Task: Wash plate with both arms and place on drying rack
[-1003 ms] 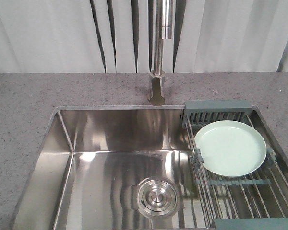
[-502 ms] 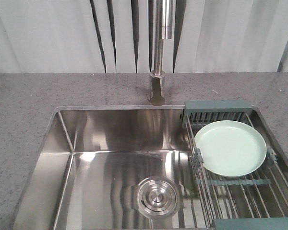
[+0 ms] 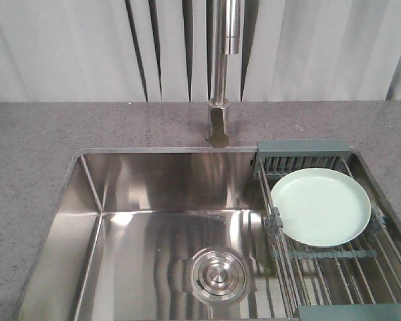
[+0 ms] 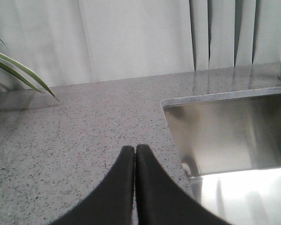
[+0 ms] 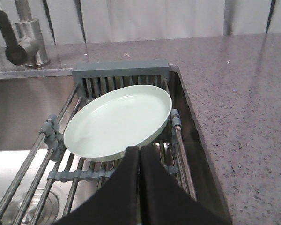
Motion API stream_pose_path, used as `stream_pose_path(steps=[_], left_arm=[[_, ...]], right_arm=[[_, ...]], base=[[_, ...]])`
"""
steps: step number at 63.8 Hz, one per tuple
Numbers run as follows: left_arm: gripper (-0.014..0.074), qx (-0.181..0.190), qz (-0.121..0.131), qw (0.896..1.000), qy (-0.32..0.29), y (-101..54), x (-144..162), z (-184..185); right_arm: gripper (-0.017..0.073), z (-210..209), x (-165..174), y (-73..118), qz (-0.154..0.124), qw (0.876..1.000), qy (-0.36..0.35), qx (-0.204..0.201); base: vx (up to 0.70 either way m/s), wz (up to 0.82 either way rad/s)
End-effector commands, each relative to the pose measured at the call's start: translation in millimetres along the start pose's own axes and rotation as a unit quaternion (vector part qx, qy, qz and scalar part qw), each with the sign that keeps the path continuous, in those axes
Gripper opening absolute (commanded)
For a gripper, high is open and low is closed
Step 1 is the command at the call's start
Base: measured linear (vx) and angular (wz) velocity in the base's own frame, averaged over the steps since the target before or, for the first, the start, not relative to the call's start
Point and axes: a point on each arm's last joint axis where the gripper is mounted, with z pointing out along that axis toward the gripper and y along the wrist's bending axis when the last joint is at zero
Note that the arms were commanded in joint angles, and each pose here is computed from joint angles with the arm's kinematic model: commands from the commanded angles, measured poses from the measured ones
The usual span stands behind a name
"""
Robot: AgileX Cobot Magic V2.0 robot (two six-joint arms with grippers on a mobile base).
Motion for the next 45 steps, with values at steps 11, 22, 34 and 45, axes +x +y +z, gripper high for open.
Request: stream_pose_path(steps=[11, 22, 34, 45], left_arm=[[-0.0006, -0.006, -0.006, 0.999, -0.049, 1.6, -15.1, -2.4], [-0.0006, -0.006, -0.006, 0.999, -0.049, 1.6, -15.1, -2.4], [-0.0006, -0.006, -0.006, 0.999, -0.049, 1.6, -15.1, -2.4], [-0.0006, -0.006, -0.006, 0.999, -0.049, 1.6, -15.1, -2.4]], right_arm=[[-0.0004, -2.2, -19.6, -5.4, -0.030, 0.990, -0.134, 0.031], [-0.0004, -3.3, -23.2, -4.9, -0.037, 0.987, -0.155, 0.031], [-0.0004, -3.3, -23.4, -4.9, -0.039, 0.987, -0.155, 0.031], [-0.0004, -3.3, -23.2, -5.0, -0.038, 0.987, -0.154, 0.031]], base=[[0.00, 0.00], [0.00, 0.00], [0.00, 0.00], [0.00, 0.00]])
